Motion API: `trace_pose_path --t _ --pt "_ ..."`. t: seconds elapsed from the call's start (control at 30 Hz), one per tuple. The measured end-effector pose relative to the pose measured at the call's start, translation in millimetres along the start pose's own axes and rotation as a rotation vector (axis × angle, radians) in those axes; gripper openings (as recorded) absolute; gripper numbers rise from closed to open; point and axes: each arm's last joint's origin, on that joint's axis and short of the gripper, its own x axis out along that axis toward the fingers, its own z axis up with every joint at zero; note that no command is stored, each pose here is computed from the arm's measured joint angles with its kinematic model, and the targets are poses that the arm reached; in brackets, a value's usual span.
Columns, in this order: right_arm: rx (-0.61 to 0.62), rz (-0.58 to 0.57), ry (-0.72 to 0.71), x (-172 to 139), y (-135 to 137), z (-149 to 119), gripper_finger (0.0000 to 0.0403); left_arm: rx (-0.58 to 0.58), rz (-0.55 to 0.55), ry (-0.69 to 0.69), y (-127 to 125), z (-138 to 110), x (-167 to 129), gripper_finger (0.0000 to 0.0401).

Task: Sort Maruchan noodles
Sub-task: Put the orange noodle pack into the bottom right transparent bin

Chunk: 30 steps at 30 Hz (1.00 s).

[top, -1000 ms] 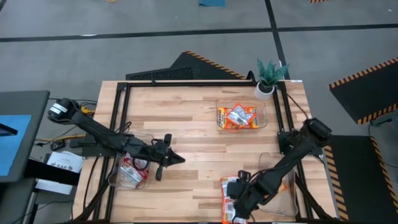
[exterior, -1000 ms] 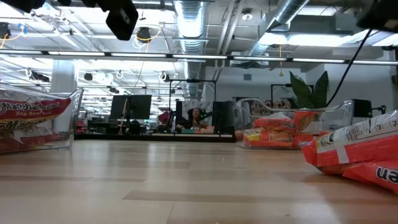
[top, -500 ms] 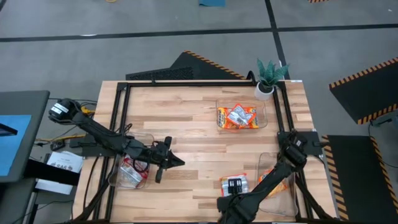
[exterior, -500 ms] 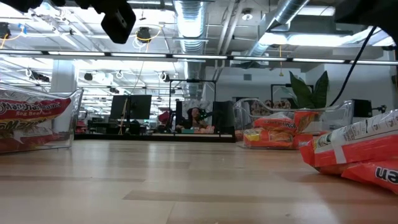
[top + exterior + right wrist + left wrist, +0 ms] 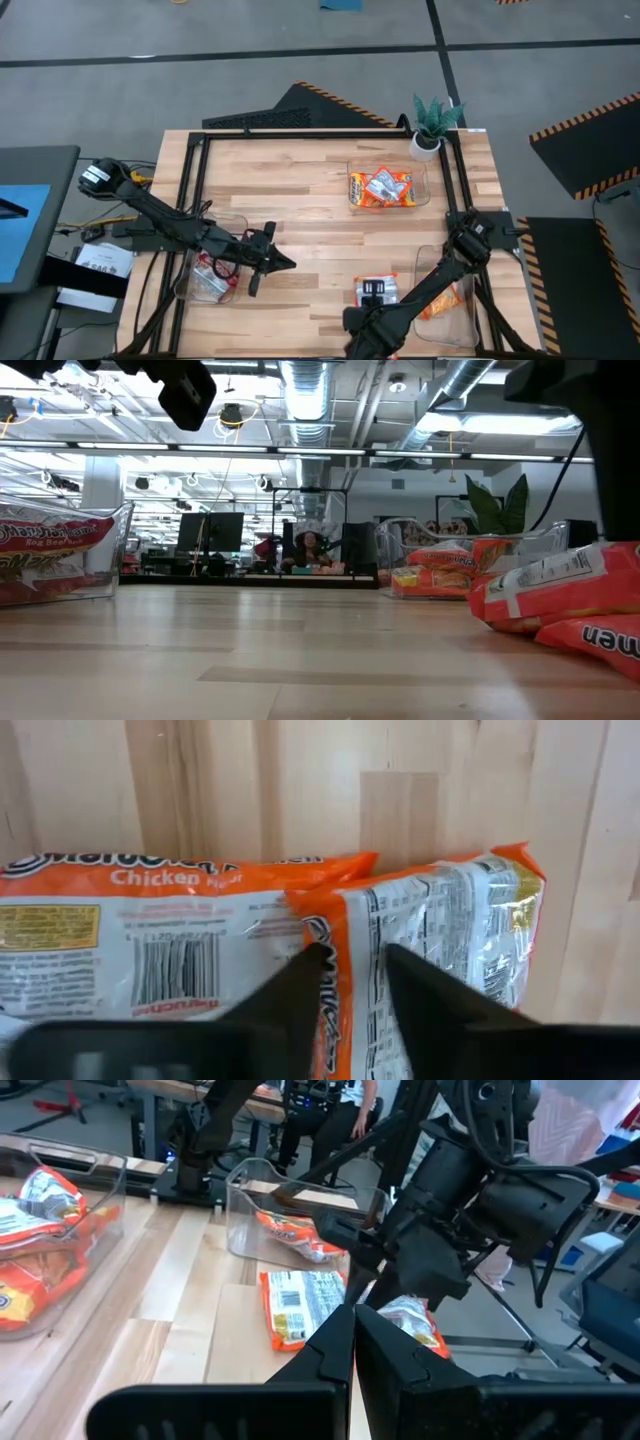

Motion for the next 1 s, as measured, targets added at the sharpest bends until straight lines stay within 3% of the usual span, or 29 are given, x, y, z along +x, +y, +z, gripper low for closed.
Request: trace_pose_path --t 0.13,0.23,0.33,0.57,0.67,0.87,1.0 --pt "-0.002 0.001 -0.004 0.0 0.2 0.3 0.0032 -0.004 0.002 0.006 0.2 -0.6 0.0 0.0000" --pt "0.018 0.001 -0.011 0.3 0.0 1.2 0.0013 -0.003 0.010 0.014 0.6 -1.5 0.0 0.0000" --pt "0.064 0.004 -0.018 0.6 -0.6 2.8 0.0051 -0.005 0.022 0.013 1.0 -1.6 0.0 0.0000" --pt "0.083 0.015 -0.044 1.1 0.5 5.4 0.0209 -0.005 0.027 0.012 1.2 -1.7 0.0 0.0000" --pt "0.101 -0.005 -0.034 9.9 -1.5 3.4 0.0250 -0.005 0.028 0.015 1.3 -1.9 0.0 0.0000" --pt "0.131 -0.060 0.008 31.4 -6.6 -6.8 0.0248 0.000 0.034 0.027 1.7 -3.2 -0.1 0.0000" --pt "0.140 -0.070 -0.004 34.3 -6.3 -7.1 0.0190 0.001 0.055 0.022 2.3 -3.2 -0.1 0.0000"
